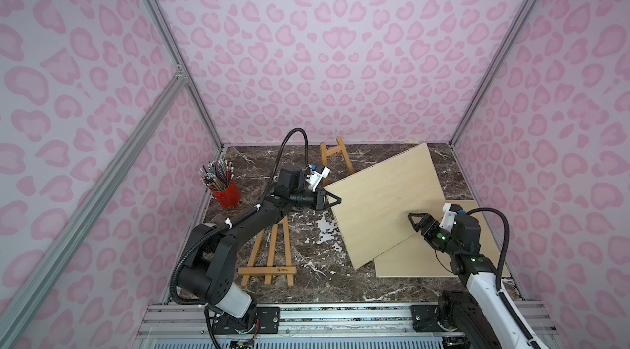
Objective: Disassemble the easel
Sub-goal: Place the drawing board on the drawing board.
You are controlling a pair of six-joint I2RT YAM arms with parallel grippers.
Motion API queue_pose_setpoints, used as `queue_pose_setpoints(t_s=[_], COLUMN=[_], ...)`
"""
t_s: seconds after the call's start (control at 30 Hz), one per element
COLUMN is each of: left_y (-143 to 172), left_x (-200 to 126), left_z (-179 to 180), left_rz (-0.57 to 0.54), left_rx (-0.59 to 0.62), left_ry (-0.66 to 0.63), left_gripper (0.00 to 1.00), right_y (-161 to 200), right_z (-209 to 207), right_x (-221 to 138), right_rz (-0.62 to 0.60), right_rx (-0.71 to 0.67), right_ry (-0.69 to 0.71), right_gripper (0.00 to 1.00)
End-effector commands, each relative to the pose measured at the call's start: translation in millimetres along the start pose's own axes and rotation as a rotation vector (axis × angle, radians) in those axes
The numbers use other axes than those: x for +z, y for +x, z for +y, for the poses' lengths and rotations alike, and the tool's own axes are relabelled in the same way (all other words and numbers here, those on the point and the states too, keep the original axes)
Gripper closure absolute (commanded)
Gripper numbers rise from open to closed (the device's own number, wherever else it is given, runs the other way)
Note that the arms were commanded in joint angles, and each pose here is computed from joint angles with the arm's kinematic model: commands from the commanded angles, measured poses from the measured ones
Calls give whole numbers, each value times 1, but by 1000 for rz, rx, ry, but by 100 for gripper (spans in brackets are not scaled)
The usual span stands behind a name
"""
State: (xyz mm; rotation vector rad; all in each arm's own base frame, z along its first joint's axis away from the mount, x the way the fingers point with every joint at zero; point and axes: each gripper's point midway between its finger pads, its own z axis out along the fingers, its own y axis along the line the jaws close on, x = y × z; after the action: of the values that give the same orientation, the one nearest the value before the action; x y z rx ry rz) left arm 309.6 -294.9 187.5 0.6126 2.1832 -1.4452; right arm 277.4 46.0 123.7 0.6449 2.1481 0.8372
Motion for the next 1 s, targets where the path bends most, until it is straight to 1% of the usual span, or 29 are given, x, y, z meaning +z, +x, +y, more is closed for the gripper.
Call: queue_pose_setpoints(t_s=[0.0, 0.07, 0.2, 0.23, 0.3, 0.4, 0.53, 0.6, 0.7, 0.8, 0.9, 0.97], left_y=[0, 4, 6, 6, 5, 6, 7, 8, 9, 10, 12, 13], left_x=[1, 2, 2, 2, 3, 4, 3, 2, 2, 3, 2, 2], left_z=[8, 12, 15, 15, 17, 19, 21, 22, 24, 26, 26, 26], left_rz=[17, 39, 60, 63, 69, 85, 107, 117, 131, 143, 150, 158], left_rx=[21, 0, -2, -4, -9, -14, -18, -19, -21, -28, -24, -24], left_ry=[-43, -55, -78, -81, -84, -92, -113, -121, -133, -136, -140, -143], left_gripper=[98, 98, 98, 98, 98, 98, 98, 98, 98, 98, 98, 98], right_y=[-25, -49, -94, -102, -114, -138, -171, -187, -207, -217, -214, -209], right_z=[2, 1, -13, -15, -14, -22, -19, -20, -25, -30, -37, -45], right_x=[2, 3, 8, 11, 22, 35, 39, 44, 53, 69, 88, 97], right_rz=[7, -18, -85, -89, -56, -74, -135, -142, -151, -130, -63, -22], right_rx=[-132, -158, -187, -181, -182, -192, -254, -285, -298, -328, -347, -361], right_ry=[24, 44, 99, 98, 43, 64, 97, 121, 111, 105, 68, 71], right_gripper=[14, 13, 13, 13, 12, 12, 13, 13, 12, 12, 12, 12])
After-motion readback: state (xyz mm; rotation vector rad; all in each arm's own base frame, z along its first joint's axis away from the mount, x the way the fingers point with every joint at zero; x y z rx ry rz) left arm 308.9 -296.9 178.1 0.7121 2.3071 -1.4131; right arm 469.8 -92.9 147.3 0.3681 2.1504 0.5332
